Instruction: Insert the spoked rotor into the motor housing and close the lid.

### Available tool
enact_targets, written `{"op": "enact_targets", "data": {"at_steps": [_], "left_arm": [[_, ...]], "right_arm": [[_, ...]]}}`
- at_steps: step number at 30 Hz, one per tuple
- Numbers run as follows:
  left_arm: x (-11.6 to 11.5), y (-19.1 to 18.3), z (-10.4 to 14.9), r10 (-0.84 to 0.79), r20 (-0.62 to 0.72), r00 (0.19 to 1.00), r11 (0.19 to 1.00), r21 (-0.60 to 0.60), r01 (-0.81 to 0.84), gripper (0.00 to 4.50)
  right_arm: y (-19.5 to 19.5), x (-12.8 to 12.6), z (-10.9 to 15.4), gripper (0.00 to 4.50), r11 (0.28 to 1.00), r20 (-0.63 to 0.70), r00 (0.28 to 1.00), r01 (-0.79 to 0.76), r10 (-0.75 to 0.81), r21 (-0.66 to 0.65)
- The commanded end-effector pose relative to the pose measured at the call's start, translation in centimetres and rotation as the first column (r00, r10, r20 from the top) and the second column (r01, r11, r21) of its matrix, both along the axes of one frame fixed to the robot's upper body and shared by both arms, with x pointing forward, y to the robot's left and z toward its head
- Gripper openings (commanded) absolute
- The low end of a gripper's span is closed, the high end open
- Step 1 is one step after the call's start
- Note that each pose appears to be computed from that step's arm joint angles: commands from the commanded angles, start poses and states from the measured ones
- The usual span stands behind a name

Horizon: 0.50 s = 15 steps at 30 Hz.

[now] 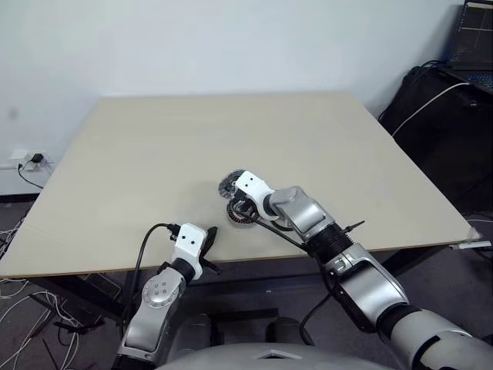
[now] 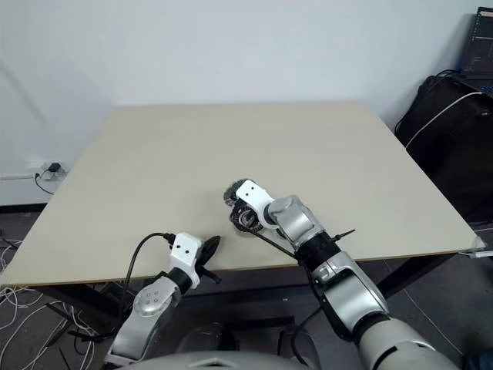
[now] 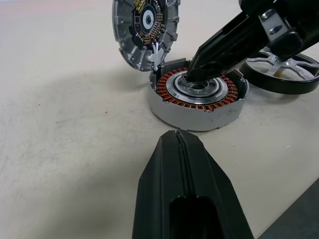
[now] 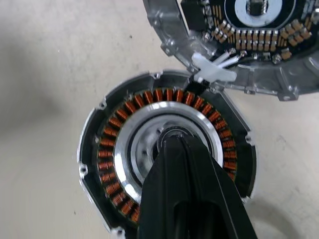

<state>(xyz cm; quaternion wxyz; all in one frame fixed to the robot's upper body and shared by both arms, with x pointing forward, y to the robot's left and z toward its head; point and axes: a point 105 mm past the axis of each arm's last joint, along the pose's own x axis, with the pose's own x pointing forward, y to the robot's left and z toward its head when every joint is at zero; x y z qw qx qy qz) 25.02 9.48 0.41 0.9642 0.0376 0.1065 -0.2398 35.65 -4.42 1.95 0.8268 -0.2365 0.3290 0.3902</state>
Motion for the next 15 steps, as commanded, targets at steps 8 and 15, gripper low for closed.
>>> {"op": "enact_targets", "data": {"at_steps": [8, 15], "left_arm": [[0.5, -0.8, 0.5, -0.011, 0.028, 1.0, 1.0, -0.021, 0.011, 0.0], [0.5, -0.7, 0.2, -0.004, 0.017, 1.0, 1.0, -0.017, 0.005, 0.0]], "right_arm": [[0.1, -0.5, 0.9, 0.03, 0.999, 0.015, 0.999, -0.036, 0.036, -0.003], [0.5, -1.1, 0.3, 0.03, 0.999, -0.004, 0.999, -0.044, 0.044, 0.008]]}}
